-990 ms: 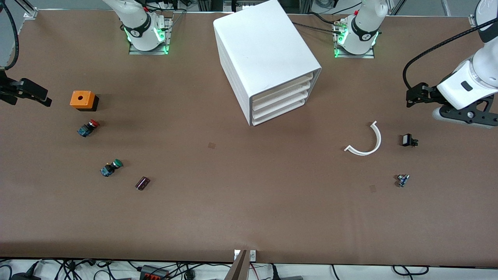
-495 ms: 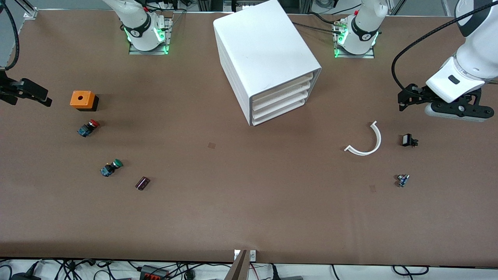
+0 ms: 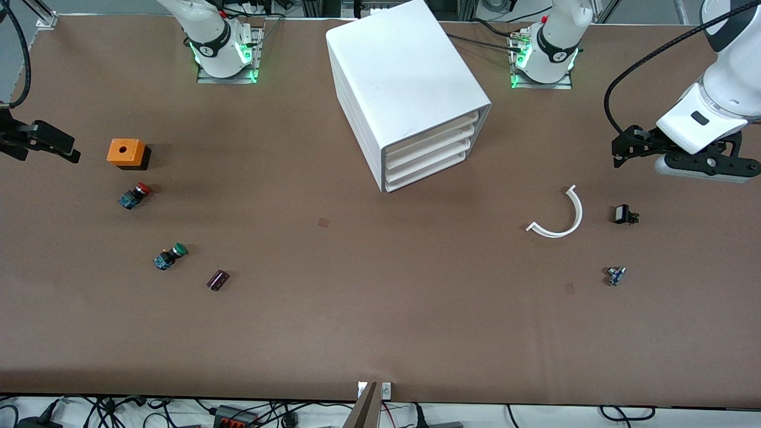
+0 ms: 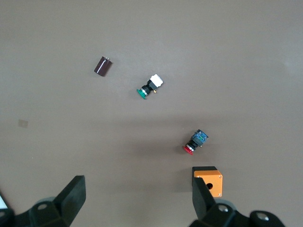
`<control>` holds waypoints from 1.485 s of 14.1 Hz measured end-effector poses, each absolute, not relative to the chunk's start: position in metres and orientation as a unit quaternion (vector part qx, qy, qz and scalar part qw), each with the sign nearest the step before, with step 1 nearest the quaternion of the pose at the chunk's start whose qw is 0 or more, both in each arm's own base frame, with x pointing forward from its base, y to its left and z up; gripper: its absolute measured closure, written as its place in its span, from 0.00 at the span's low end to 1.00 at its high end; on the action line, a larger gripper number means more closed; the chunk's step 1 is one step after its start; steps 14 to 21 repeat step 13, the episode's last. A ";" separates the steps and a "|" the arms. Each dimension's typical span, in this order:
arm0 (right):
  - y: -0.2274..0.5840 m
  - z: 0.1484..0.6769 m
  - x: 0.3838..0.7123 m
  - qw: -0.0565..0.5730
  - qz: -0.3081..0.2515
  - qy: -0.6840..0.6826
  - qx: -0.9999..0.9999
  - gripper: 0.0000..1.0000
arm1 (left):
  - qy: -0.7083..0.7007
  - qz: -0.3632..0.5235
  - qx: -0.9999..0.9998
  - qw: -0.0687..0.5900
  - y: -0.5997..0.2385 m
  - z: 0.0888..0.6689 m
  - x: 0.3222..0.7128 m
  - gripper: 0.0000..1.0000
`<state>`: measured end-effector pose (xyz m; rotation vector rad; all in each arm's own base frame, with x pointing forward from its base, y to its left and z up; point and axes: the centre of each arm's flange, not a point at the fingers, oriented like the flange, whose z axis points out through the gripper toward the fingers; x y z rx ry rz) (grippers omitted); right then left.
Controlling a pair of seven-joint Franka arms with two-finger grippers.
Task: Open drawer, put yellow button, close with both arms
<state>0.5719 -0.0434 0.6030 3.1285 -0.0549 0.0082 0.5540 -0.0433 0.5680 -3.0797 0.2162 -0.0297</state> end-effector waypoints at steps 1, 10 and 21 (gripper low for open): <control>-0.043 0.603 0.572 0.006 0.002 -0.018 1.000 0.00 | 0.071 -0.010 -0.997 0.027 -0.044 0.568 0.554 0.00; -0.042 0.596 0.566 0.006 0.000 -0.014 1.000 0.00 | 0.072 -0.009 -0.997 0.027 -0.045 0.569 0.553 0.00; -0.042 0.595 0.566 0.006 -0.001 -0.014 1.000 0.00 | 0.072 -0.005 -0.997 0.027 -0.045 0.568 0.552 0.00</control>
